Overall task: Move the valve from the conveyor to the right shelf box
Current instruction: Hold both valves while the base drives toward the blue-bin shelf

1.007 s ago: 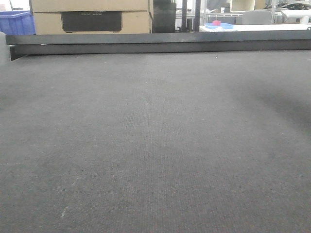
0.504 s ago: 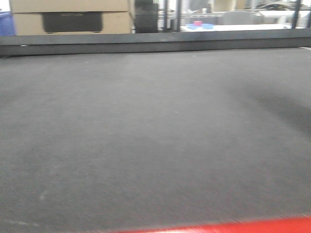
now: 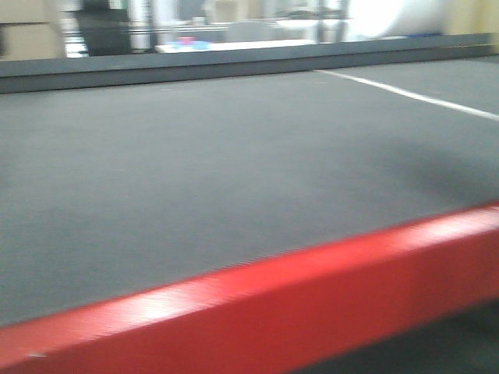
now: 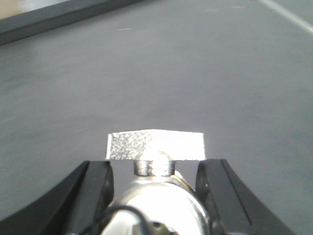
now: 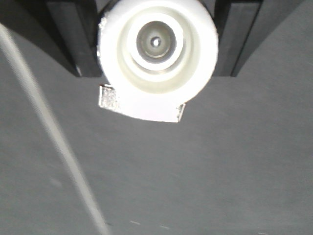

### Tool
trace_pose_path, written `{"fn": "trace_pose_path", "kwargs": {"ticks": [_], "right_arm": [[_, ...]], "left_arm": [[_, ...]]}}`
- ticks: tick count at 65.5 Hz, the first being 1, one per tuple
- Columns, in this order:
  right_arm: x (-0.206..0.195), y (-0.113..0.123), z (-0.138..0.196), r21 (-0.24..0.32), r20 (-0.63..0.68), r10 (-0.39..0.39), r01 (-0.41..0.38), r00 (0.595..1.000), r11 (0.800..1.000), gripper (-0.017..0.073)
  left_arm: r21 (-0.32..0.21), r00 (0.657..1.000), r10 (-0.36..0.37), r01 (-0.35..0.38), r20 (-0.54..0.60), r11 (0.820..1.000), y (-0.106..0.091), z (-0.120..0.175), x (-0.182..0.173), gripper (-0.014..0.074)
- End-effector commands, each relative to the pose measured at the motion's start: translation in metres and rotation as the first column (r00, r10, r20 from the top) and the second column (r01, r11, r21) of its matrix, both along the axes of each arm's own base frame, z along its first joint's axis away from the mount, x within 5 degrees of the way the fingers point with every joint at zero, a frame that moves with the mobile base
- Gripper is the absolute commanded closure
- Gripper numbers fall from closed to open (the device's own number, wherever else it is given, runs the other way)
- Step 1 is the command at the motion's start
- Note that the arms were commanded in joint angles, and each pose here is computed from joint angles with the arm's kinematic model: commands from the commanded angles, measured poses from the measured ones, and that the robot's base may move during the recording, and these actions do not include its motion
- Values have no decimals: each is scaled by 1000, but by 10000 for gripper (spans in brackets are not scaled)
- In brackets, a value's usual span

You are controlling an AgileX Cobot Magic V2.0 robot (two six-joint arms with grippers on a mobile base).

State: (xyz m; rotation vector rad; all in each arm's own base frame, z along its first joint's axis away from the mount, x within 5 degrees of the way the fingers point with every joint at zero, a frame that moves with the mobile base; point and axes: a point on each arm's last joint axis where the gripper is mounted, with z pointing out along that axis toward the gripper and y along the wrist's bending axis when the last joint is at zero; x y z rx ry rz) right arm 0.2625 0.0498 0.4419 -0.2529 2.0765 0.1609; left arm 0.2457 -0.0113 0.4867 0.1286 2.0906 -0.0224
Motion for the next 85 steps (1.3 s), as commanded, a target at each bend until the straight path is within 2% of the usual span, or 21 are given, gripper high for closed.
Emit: {"fn": "trace_pose_path", "kwargs": {"ticks": [1,85], "right_arm": [[-3,-2,15,9,103,-9,8,995,1000,712],[-3,-2,15,9,103,-9,8,995,1000,712]], "left_arm": [[-19,998,-5,6,66,1000,-2,9,-2,704],[-19,998,-5,6,66,1000,-2,9,-2,704]]}}
